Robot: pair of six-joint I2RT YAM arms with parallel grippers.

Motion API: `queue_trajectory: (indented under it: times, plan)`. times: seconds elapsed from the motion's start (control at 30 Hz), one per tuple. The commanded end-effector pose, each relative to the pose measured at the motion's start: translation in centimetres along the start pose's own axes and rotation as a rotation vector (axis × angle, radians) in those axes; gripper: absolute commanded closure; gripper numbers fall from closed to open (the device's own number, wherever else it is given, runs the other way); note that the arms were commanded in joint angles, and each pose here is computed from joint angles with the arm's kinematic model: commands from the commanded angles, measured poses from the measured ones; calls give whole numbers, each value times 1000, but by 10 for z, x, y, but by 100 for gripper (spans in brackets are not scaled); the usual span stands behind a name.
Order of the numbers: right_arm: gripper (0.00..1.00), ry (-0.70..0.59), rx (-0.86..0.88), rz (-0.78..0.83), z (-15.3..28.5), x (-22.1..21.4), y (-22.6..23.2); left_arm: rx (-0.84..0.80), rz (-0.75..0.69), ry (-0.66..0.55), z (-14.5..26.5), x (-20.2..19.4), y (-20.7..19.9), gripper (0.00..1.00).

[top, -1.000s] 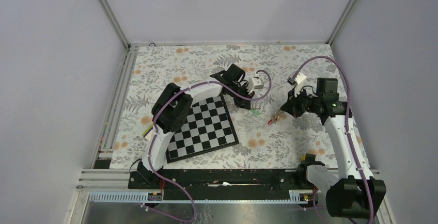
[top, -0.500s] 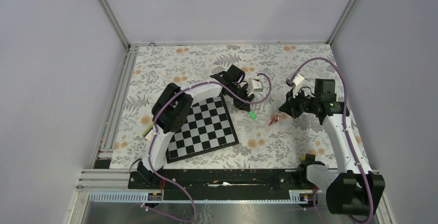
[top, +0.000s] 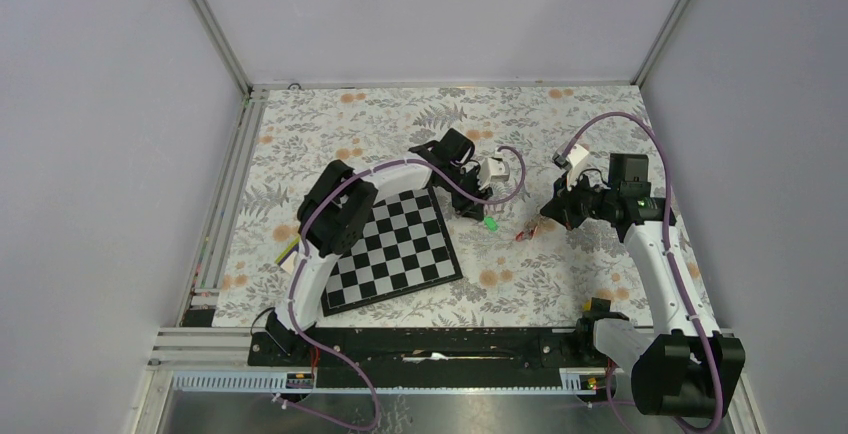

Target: Put the keys on the keyring

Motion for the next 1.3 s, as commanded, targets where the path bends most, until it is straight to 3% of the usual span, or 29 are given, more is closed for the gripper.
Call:
queue_trajectory:
  times: [0.0, 0.4, 0.57, 1.27]
  plan:
    - [100, -34, -10, 45, 1, 8, -2, -6, -40, -36, -6, 11, 6, 63]
    - [100, -17, -15, 48, 2, 1, 0, -23, -19, -48, -3, 14, 1, 81]
    - [100, -15, -13, 48, 3, 0, 1, -22, -6, -50, -1, 15, -1, 100]
    - [100, -71, 34, 31, 3, 15, 8, -14, -38, -66, 46, 46, -30, 100]
Point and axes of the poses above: each gripper's point midway between its finger pads, its own z axis back along the fingers, its own y axis along the line the jaws close on, x = y × z, the point moved 1 cm from there along z, back along the fingers, and after that the axes turned 6 degrees about z, right-handed, at the moved point
